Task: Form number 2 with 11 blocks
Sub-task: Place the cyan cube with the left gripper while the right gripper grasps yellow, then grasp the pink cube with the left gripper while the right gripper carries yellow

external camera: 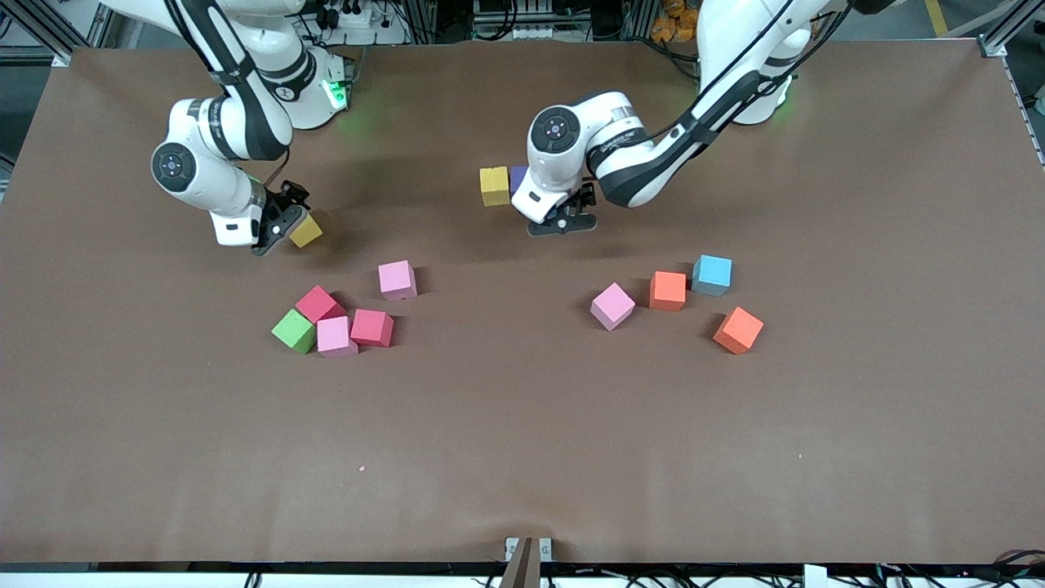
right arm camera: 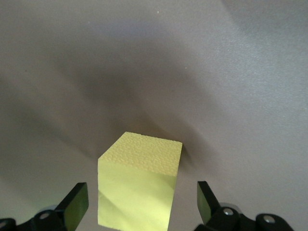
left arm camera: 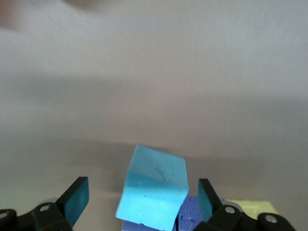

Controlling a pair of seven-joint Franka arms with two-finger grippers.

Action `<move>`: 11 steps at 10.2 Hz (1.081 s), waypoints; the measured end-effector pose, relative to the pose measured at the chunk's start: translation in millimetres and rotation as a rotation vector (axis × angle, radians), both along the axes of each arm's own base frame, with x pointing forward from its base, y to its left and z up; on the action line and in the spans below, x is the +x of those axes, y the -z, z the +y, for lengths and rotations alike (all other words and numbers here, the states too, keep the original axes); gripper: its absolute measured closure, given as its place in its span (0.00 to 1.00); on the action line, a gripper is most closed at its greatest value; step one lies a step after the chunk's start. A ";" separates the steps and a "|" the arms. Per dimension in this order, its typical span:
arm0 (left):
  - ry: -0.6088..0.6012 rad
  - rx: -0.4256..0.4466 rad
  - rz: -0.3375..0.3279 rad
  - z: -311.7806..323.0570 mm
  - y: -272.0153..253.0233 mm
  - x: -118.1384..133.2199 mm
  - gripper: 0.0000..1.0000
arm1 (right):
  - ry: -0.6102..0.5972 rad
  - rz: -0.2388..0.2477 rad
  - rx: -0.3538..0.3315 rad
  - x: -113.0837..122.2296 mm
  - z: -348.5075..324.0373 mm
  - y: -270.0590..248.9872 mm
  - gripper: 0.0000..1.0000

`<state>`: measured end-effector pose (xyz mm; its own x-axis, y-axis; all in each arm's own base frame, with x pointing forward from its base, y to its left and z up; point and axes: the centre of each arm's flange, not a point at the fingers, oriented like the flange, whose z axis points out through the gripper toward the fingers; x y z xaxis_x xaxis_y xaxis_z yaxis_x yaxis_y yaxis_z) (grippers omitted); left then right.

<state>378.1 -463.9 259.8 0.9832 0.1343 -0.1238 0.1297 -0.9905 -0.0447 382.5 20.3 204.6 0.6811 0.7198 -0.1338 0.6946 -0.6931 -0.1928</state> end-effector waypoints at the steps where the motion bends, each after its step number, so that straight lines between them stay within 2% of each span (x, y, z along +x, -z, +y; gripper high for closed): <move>1: -0.022 -0.005 -0.022 5.8 -11.4 12.7 0.00 | 0.001 -0.007 0.001 -0.1 0.1 6.1 0.00; 4: -0.089 -0.033 -0.061 33.0 -34.6 63.4 0.00 | 0.002 0.007 0.004 -3.4 0.4 22.8 0.01; 5: -0.088 -0.043 -0.070 46.7 -39.3 81.8 0.00 | 0.007 0.009 0.003 -3.7 0.4 23.1 0.09; 6: -0.099 -0.050 -0.076 60.9 -42.5 98.6 0.00 | 0.009 0.014 0.003 -4.0 0.4 23.1 0.12; 7: -0.121 -0.056 -0.079 71.7 -44.7 112.3 0.00 | 0.010 0.018 0.003 -3.4 0.6 21.4 0.29; 8: -0.137 -0.062 -0.081 78.8 -46.2 124.2 0.00 | 0.008 0.015 0.003 -0.5 1.5 15.9 0.41; 11: -0.196 -0.069 -0.068 97.9 -31.1 159.2 0.00 | -0.041 -0.018 0.002 31.0 27.7 -36.7 0.42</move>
